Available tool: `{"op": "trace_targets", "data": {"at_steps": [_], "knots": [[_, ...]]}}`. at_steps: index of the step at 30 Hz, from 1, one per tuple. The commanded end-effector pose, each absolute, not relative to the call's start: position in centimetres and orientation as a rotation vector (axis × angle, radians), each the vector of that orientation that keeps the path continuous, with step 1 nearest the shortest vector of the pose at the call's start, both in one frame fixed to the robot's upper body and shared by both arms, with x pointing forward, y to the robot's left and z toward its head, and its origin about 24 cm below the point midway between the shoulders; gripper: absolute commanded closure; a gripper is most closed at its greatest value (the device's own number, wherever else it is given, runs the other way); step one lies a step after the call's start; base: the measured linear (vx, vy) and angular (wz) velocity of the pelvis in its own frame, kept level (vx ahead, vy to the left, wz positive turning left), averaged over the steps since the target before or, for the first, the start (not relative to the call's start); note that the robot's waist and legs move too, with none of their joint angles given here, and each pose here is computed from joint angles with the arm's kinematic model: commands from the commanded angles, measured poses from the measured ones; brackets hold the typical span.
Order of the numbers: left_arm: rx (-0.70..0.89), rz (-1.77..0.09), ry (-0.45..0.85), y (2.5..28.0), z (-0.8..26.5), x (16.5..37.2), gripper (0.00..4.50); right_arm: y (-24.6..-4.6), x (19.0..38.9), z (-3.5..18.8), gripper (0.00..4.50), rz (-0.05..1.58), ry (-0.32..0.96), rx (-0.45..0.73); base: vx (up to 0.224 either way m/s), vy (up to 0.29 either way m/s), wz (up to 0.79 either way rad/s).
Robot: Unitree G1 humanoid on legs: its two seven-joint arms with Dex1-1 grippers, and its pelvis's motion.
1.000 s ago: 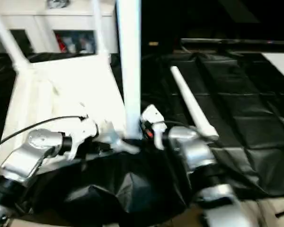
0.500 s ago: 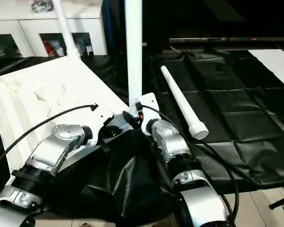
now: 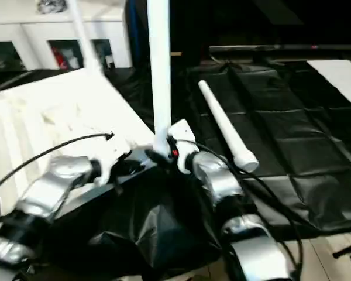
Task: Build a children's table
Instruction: Rotate leg to tighten
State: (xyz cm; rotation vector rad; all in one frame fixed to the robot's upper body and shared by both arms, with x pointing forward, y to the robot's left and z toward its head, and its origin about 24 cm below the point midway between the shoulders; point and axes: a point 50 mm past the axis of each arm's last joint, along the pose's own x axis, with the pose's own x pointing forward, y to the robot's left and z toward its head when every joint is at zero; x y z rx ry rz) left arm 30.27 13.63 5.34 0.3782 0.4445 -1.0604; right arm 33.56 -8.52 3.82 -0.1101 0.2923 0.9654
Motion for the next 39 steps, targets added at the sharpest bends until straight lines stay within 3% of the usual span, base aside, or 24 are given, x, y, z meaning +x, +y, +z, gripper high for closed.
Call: {"op": "trace_targets", "data": {"at_steps": [1,10,12,15,22,28,39], "knots": [[0.391,-1.241,0.409,13.0,6.1,29.1,4.5,-9.3,32.8,4.2,0.54,1.065,0.28,-0.142,0.0,0.0,0.0],[0.378,-1.296,0.443,14.3,6.3,28.3,4.5,-11.1,30.8,4.6,0.54,1.256,0.316,-0.181,0.0,0.0,0.0],[0.369,-1.325,0.452,14.5,6.4,28.0,4.5,-11.2,30.5,4.7,0.87,1.284,0.32,-0.175,0.0,0.0,0.0],[0.366,-1.342,0.46,14.7,6.4,27.8,4.5,-11.1,30.4,4.8,0.9,1.297,0.318,-0.17,0.0,0.0,0.0],[0.359,-1.355,0.472,14.8,6.4,27.5,4.5,-10.7,30.1,4.9,1.66,1.316,0.322,-0.158,0.0,0.0,0.0],[0.358,-1.329,0.464,14.7,6.4,27.7,4.5,-10.4,29.7,4.6,1.74,1.32,0.333,-0.145,0.0,0.0,0.0],[0.305,-1.018,0.42,11.8,6.2,31.2,4.5,-7.9,32.1,2.4,1.76,0.846,0.356,0.014,0.0,0.0,0.0]]}}
